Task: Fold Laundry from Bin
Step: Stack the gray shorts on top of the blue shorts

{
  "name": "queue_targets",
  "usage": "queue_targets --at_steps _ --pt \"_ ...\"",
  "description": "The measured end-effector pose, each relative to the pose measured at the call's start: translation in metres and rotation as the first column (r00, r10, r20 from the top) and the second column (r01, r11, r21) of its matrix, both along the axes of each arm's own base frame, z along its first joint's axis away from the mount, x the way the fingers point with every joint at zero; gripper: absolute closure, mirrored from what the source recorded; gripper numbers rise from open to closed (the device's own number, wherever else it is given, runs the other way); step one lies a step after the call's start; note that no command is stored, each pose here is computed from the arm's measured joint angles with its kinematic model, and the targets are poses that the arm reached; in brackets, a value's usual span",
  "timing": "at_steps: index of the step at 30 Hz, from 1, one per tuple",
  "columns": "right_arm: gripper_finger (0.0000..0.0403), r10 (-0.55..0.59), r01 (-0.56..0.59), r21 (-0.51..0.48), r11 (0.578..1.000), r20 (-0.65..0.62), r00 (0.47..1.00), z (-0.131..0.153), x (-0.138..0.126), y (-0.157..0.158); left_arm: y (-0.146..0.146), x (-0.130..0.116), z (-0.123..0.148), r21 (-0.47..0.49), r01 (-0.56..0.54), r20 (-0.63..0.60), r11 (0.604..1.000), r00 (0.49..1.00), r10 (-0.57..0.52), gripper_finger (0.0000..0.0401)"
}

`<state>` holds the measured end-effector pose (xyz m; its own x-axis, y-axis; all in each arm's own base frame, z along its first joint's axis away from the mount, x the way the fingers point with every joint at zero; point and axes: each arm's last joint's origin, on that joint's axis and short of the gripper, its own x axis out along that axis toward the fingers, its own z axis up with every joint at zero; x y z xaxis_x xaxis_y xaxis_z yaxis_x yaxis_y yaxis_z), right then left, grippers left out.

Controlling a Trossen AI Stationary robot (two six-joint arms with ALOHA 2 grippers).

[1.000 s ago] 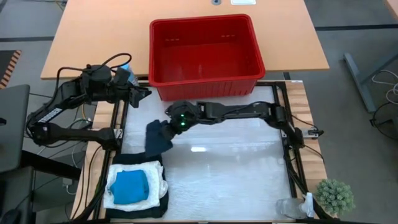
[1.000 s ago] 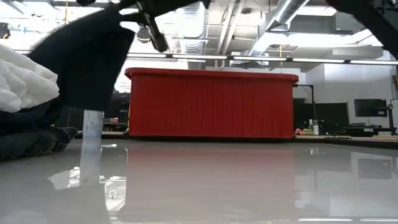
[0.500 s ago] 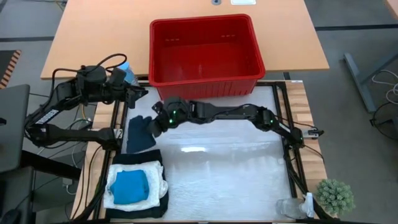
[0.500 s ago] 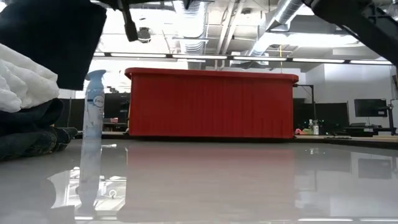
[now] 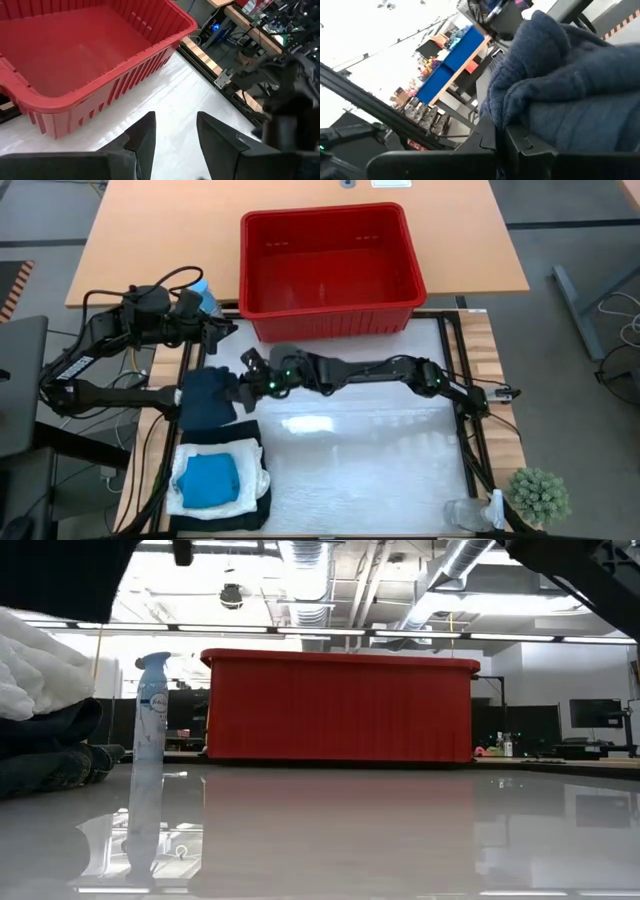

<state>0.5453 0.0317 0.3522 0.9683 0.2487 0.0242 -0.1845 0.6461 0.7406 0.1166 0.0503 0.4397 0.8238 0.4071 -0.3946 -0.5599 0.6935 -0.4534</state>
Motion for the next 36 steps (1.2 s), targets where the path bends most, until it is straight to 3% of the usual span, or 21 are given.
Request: queue_targets --at_steps 3,7,11,20,28,32,36 --pt "0.0377 -0.003 0.004 0.010 1.000 -0.006 1.000 -0.018 0.009 0.009 0.000 0.000 0.000 0.000 0.000 0.001 1.000 1.000 0.000 0.0269" --pt "0.0377 0.061 -0.059 0.149 0.987 -0.011 0.998 -0.050 0.027 0.014 0.000 0.000 0.000 0.007 0.003 -0.002 1.000 1.000 -0.003 0.0269" --pt "0.0377 0.091 -0.094 0.235 0.967 0.027 0.996 -0.064 0.034 0.014 0.000 0.000 0.000 0.009 0.006 -0.002 1.000 1.000 -0.006 0.0269" --pt "0.0377 0.037 -0.062 0.234 0.970 0.111 0.993 -0.055 0.033 0.004 -0.002 -0.004 0.001 0.017 0.006 0.006 1.000 1.000 -0.006 0.0269" --pt "0.0377 0.153 -0.167 0.163 0.972 0.093 0.984 -0.063 0.030 0.054 -0.002 -0.005 0.002 0.026 0.010 0.004 1.000 1.000 -0.010 0.0269" --pt "0.0377 0.165 -0.176 0.096 0.980 0.108 0.980 -0.063 0.029 0.063 -0.002 -0.005 0.002 0.019 0.006 0.008 1.000 1.000 -0.006 0.0269" --pt "0.0377 0.196 -0.198 0.088 0.976 0.026 0.980 -0.071 0.027 0.075 -0.002 -0.005 0.002 0.014 0.004 0.010 1.000 1.000 -0.005 0.0269"
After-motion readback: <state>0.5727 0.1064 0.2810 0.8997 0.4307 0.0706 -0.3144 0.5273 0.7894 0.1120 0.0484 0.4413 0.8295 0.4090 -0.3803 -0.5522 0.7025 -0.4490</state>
